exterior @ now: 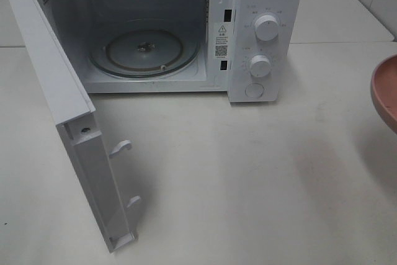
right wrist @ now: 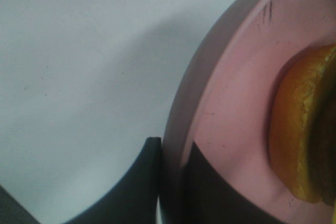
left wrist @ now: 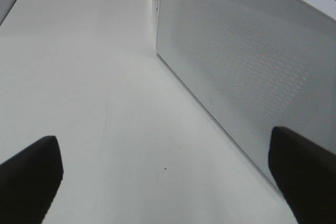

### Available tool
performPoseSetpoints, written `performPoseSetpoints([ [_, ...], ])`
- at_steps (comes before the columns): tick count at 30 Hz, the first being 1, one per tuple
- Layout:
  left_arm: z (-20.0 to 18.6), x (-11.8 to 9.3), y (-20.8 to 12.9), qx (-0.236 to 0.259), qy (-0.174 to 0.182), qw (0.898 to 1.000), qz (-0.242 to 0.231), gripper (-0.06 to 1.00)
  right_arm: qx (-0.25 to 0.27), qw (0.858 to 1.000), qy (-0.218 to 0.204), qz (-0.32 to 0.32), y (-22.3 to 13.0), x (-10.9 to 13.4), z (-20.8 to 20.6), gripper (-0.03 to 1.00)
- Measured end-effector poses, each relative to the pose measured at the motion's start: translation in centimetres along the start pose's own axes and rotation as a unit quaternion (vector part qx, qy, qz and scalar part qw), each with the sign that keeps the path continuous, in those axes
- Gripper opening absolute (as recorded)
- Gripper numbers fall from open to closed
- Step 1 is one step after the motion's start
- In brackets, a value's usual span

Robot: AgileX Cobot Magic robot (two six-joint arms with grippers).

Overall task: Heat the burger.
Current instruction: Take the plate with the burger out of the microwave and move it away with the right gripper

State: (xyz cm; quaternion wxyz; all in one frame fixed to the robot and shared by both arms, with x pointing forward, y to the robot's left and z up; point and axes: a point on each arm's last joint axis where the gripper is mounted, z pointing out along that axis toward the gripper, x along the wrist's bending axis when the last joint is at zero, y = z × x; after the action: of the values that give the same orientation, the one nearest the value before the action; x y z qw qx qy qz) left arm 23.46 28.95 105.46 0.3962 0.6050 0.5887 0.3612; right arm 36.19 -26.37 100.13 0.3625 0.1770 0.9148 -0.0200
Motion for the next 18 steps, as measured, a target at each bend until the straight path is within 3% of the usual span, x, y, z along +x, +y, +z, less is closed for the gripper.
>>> performPoseSetpoints([
  [12, 0.0, 0.0, 0.0, 0.0, 0.0, 1.0, 0.0, 0.99, 0.082, 0.992, 0.0, 0.099, 0.2, 0.2, 1.6, 0.09],
  [18, 0.0, 0.0, 0.0, 0.0, 0.0, 1.0, 0.0, 0.99, 0.121, 0.977, 0.004, 0.173, 1.0, 0.5, 2.8, 0.09],
])
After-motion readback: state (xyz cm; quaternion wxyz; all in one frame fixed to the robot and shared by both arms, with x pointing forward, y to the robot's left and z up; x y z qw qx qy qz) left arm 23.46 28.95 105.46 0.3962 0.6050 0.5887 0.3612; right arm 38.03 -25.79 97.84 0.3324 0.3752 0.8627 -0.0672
